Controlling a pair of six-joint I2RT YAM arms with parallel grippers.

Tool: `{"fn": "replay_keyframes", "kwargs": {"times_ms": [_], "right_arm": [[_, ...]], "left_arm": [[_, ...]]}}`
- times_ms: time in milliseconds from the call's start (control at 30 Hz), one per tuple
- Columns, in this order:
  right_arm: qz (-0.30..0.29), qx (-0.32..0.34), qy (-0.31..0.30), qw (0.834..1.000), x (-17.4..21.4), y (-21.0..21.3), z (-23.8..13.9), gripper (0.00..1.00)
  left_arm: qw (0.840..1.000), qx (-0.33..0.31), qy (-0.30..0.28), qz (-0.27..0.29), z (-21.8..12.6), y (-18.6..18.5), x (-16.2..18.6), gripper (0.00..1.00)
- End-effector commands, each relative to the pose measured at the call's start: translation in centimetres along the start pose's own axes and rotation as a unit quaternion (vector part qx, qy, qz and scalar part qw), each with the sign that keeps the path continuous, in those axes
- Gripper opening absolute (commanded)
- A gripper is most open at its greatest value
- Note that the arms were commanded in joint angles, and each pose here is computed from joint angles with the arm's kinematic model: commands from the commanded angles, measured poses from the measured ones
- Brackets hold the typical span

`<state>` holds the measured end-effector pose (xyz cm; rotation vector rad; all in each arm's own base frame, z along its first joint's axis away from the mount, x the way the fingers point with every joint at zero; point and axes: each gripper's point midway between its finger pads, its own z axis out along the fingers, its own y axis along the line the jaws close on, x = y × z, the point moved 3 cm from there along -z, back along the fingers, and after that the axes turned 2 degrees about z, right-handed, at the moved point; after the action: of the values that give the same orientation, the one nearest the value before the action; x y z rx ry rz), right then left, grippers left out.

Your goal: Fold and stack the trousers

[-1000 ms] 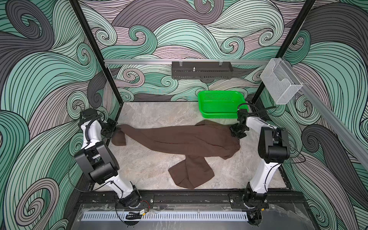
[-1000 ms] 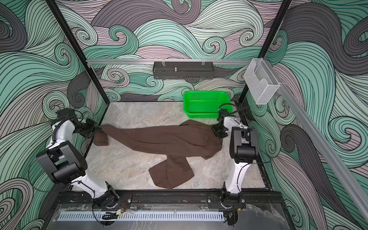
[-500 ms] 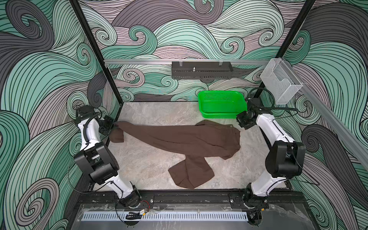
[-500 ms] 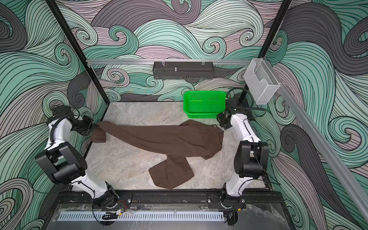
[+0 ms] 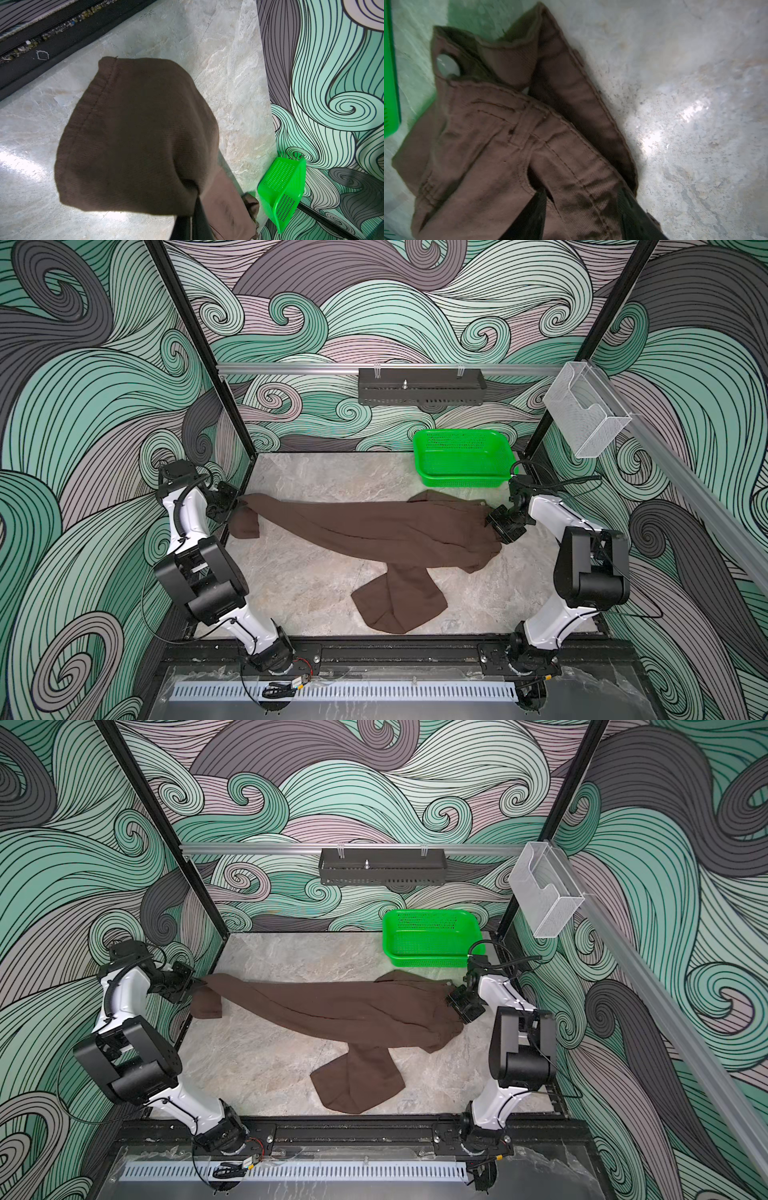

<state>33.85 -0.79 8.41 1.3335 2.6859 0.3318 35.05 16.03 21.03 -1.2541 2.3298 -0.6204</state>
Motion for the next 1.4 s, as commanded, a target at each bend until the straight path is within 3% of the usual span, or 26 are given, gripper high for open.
{"fn": "replay_keyframes", "kwargs": {"times_ms": [0, 600, 733, 900, 967, 1367], "right_arm": [[-0.009, 0.018, 0.005, 1.0, 0.8, -1.2, -0.7, 0.57], [-0.009, 0.033, 0.041, 0.999, 3.2, -2.3, 1.8, 0.62], [-0.006, 0.029, 0.046, 0.999, 3.4, -2.0, 2.5, 0.45], [-0.005, 0.024, 0.038, 0.999, 3.1, -1.7, 2.1, 0.13], [-0.008, 0.022, 0.028, 0.999, 2.9, -1.5, 1.3, 0.06], [-0.041, -0.013, -0.078, 0.996, 0.5, 0.0, -9.1, 0.07]], "left_arm": [[1.0, 0.012, -0.01, 0.005, -1.4, -0.4, 0.3, 0.0], [1.0, 0.01, -0.008, 0.0, -1.1, -0.2, 0.5, 0.0], [1.0, 0.01, -0.008, 0.001, -1.1, -0.1, 0.6, 0.0], [1.0, 0.01, -0.007, 0.001, -1.1, -0.1, 0.6, 0.0], [1.0, 0.01, -0.008, 0.003, -1.1, -0.2, 0.5, 0.0], [1.0, 0.009, -0.014, 0.007, -1.9, -0.7, 0.1, 0.0]]}}
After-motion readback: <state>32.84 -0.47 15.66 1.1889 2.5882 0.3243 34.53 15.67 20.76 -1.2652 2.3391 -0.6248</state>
